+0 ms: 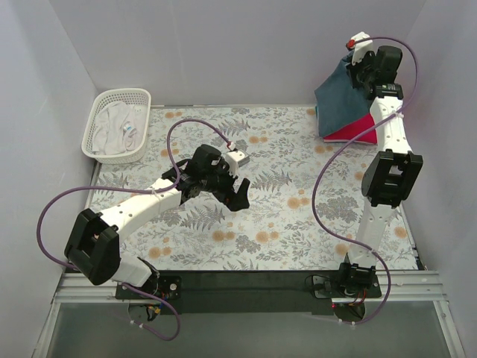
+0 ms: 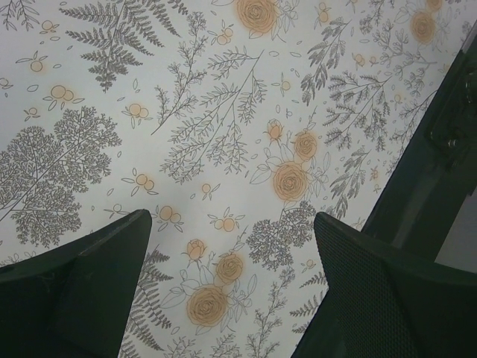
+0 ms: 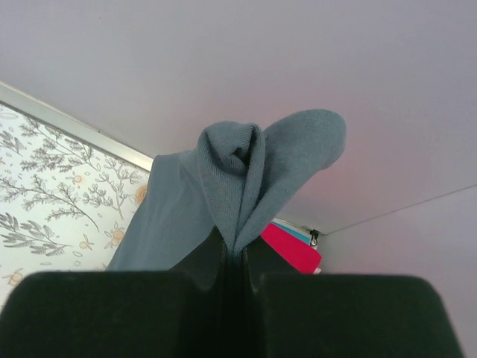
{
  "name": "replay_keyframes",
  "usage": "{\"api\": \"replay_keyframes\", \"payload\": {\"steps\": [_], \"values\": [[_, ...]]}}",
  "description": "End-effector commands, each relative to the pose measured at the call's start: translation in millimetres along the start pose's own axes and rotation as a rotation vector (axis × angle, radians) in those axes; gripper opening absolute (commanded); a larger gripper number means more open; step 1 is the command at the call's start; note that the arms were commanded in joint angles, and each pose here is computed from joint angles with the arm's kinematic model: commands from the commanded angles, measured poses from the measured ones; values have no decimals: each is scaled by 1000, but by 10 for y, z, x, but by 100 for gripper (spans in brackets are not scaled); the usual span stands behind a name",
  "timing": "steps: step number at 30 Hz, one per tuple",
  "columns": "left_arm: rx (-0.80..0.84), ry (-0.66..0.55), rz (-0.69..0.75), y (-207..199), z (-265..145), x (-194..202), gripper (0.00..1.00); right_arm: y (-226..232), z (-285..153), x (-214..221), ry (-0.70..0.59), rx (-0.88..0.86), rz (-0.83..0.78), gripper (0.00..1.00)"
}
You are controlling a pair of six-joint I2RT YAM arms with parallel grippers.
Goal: Fold and stack the t-shirts
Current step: Neatly place the folded tshirt to the corner
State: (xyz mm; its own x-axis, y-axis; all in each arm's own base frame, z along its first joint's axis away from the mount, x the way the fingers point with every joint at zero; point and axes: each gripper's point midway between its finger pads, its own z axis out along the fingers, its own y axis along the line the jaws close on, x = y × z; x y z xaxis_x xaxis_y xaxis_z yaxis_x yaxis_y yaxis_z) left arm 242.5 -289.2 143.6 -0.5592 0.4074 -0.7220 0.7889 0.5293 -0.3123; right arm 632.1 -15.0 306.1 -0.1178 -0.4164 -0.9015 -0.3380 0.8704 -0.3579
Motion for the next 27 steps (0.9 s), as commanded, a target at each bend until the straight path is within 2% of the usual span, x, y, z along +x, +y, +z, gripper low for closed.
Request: {"api": "replay_keyframes", "payload": {"steps": [1, 27], "values": [[30, -29, 4, -84, -57, -169, 91, -159, -10, -324, -106, 22, -85, 1], [47, 2, -20, -104, -19, -119, 91, -520, 271, 244, -99, 52, -310, 1]]}}
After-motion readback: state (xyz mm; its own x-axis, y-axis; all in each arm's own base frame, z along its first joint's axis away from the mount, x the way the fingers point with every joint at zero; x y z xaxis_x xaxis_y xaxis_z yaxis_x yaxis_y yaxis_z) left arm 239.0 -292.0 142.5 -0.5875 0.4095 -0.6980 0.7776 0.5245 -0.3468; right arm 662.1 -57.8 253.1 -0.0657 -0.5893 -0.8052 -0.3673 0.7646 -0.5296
